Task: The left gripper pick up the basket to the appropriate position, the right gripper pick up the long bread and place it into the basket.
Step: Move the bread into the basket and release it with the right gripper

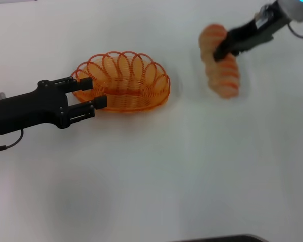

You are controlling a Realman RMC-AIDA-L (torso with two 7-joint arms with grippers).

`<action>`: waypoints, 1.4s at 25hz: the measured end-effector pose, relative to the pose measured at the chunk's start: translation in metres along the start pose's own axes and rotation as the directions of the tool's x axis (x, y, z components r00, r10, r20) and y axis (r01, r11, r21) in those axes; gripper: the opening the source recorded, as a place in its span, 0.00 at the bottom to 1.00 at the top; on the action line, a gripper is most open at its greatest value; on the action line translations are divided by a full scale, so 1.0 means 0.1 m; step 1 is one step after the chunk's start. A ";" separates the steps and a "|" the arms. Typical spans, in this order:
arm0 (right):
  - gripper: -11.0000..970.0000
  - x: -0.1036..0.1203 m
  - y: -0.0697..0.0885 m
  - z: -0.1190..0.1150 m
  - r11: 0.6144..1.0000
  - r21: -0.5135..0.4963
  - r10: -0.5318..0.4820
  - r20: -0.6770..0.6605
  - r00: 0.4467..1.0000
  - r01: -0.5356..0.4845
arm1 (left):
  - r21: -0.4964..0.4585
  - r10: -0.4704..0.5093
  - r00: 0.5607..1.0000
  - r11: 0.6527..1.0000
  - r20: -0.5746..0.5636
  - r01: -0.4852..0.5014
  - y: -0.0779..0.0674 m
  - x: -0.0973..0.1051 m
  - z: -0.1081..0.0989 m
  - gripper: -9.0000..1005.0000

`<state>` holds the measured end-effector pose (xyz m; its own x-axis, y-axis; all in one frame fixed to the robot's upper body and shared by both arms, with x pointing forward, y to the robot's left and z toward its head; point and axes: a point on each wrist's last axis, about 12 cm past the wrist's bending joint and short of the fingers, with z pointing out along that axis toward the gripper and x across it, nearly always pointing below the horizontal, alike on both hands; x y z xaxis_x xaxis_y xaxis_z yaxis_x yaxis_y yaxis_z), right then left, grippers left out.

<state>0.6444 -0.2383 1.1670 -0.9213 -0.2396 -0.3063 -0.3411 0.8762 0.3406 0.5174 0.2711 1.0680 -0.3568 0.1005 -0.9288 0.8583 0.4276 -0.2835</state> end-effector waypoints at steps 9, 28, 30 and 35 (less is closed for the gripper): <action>0.40 -0.15 0.06 -0.19 0.950 -0.138 -0.246 0.222 0.943 0.280 | -0.005 -0.017 1.000 1.000 0.004 0.017 -0.01 0.02 0.01 0.64; 0.28 -0.32 1.04 0.25 0.341 -0.054 -0.911 0.225 0.344 0.938 | -0.016 -0.094 0.996 0.995 0.013 0.094 -0.03 0.08 -0.03 0.63; 0.28 -0.33 1.08 0.30 0.311 -0.038 -0.929 0.201 0.312 0.950 | -0.023 -0.101 0.995 0.995 0.020 0.101 -0.03 0.09 -0.06 0.63; 0.29 -0.34 1.19 0.43 0.285 -0.026 -0.944 0.165 0.286 0.958 | -0.032 -0.111 0.993 0.993 0.027 0.111 -0.04 0.12 -0.09 0.63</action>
<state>0.6434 -0.1081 1.1797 0.0898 -0.8263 -0.5560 -0.9848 0.0096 -0.1734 0.5067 0.2783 1.0604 -0.4394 0.0282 -0.8978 0.8010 0.4647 -0.3774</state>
